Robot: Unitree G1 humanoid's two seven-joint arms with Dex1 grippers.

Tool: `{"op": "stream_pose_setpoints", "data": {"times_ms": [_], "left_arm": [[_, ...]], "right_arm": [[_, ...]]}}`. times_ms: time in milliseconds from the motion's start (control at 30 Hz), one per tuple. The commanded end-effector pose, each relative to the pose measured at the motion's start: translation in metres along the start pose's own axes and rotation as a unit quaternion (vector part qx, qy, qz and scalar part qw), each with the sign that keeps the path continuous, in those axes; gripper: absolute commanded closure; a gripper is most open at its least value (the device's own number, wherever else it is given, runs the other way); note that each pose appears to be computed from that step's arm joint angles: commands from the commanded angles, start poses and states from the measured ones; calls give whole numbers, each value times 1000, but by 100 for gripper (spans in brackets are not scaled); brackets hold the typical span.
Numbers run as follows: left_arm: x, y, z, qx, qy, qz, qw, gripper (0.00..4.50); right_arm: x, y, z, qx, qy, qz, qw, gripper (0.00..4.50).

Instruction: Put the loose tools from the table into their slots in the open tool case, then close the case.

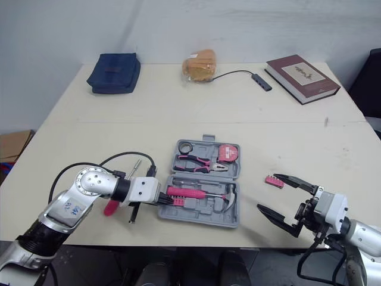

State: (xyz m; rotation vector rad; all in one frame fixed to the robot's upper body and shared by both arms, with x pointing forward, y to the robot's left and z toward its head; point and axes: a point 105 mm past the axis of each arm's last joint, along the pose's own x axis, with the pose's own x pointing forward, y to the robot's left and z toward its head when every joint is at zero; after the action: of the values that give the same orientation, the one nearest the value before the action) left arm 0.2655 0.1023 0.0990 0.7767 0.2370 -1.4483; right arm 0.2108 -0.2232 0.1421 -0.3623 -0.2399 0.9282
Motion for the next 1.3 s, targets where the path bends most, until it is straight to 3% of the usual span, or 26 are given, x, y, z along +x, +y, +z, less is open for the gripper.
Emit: {"op": "stream_pose_setpoints", "data": {"times_ms": [33, 200, 233, 300, 333, 433, 567, 667, 733, 800, 1167, 1300], "left_arm": [[-6, 3, -10, -43, -52, 40, 997, 447], [-56, 15, -4, -78, -157, 123, 977, 447], [-69, 17, -6, -79, -169, 146, 971, 424], [-90, 18, -15, -95, -176, 179, 963, 364], [-107, 21, -26, -109, -165, 218, 956, 313], [-167, 25, -68, -151, -110, 356, 915, 171], [-216, 6, -104, -188, -66, 456, 867, 3], [-243, -24, -131, -226, -20, 500, 836, 3], [-265, -45, -149, -258, 5, 547, 796, 3], [-276, -56, -156, -273, 15, 571, 774, 3], [-270, -59, -152, -270, 0, 586, 764, 3], [-256, -39, -133, -255, -47, 567, 782, 3]], "right_arm": [[-13, -10, 4, -21, 7, -27, 999, 0], [-43, -22, -1, -26, 47, -69, 996, 0], [-50, -26, -2, -28, 56, -82, 995, 0], [-63, -30, -5, -27, 70, -100, 992, 0], [-79, -36, -11, -24, 92, -128, 987, 0], [-113, -46, -25, -18, 146, -198, 969, 0], [-149, -49, -39, -4, 195, -253, 948, 0], [-184, -51, -52, 13, 252, -307, 918, 0], [-204, -49, -56, 18, 273, -337, 901, 0], [-218, -45, -62, 22, 292, -357, 887, 0], [-226, -44, -72, 22, 298, -377, 877, 0], [-198, -59, -71, 10, 261, -350, 900, 0]]}}
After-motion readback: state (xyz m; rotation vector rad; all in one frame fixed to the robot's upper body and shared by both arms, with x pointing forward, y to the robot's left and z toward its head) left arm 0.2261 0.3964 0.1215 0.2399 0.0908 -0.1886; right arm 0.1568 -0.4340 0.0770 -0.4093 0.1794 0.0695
